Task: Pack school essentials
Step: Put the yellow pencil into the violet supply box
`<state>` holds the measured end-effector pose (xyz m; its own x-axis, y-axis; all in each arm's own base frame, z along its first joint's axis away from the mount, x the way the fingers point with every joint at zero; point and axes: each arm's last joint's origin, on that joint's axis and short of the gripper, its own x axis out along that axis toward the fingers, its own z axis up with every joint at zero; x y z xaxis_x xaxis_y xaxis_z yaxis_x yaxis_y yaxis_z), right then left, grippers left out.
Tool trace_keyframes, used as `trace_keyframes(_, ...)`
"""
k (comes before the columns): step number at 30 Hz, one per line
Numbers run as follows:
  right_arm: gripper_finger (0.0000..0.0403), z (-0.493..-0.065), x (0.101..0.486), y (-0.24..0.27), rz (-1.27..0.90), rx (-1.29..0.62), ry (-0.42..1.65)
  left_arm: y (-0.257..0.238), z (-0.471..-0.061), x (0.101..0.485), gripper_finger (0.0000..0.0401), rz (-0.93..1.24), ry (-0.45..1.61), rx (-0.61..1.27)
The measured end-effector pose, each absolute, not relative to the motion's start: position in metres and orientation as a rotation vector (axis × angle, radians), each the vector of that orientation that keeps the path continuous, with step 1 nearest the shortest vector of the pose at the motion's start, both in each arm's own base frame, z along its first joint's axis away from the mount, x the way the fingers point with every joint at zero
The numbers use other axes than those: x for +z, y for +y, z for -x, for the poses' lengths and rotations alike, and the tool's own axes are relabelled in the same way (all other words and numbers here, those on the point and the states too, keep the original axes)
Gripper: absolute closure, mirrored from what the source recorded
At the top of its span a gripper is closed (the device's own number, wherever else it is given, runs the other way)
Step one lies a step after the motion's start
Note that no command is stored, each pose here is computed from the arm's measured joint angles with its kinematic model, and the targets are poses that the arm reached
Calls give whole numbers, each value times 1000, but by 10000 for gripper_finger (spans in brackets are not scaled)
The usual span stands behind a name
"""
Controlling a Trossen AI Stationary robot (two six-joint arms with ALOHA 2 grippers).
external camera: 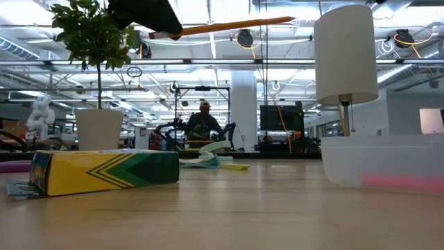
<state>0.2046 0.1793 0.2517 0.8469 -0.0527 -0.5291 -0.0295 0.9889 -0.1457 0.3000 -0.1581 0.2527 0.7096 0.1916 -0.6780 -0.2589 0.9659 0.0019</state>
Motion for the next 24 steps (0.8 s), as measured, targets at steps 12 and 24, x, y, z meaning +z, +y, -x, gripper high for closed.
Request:
trace_keyframes(12,151,-205,253,176,375,-47,533,-163,-316,226,371,59,804,206)
trace_keyframes(24,140,-206,234,165,376,-85,575,-165,-324,219,371,46,808,138)
